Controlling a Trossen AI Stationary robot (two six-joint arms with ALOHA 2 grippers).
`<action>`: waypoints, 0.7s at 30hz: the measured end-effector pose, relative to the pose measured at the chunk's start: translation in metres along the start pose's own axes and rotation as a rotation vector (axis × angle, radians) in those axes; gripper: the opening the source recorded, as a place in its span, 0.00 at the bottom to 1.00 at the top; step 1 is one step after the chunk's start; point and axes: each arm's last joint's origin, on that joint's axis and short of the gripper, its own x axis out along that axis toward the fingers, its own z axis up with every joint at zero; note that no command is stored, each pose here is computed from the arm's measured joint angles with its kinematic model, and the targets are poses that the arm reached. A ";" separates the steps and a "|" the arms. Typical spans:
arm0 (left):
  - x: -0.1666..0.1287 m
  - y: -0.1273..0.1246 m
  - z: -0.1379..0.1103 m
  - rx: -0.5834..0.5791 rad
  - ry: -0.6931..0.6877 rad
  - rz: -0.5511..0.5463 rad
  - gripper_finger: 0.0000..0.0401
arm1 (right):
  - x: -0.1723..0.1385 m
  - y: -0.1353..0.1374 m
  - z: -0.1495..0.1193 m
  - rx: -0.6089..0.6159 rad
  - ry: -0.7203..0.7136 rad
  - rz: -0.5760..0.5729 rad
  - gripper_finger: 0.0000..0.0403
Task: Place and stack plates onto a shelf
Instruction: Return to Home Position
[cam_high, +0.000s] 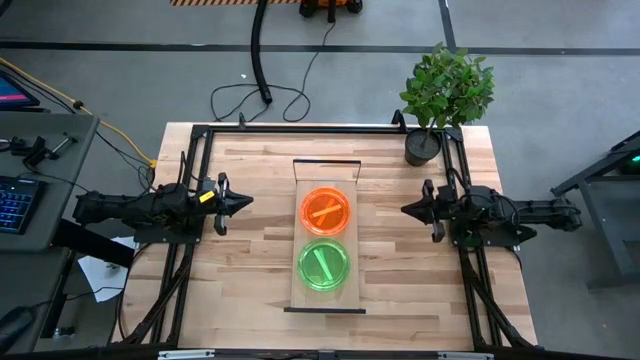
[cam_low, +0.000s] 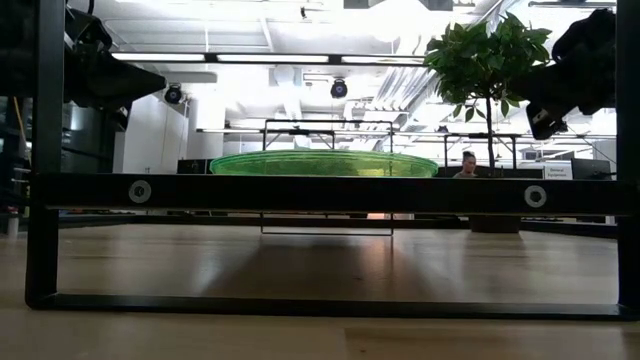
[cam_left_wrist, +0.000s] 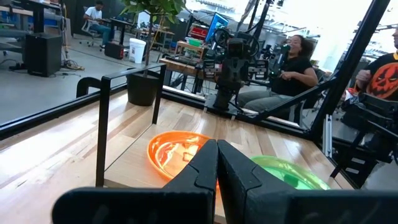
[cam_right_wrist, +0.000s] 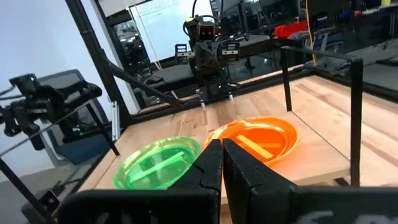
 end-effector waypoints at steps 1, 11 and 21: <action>0.000 0.000 0.000 0.000 0.000 0.000 0.00 | 0.000 0.000 0.000 0.013 0.000 0.000 0.00; 0.000 0.000 0.000 0.000 0.000 0.000 0.00 | 0.000 0.000 0.000 0.041 0.001 0.000 0.00; 0.000 0.000 0.000 0.000 0.000 0.000 0.00 | 0.000 0.000 0.000 0.041 0.001 0.000 0.00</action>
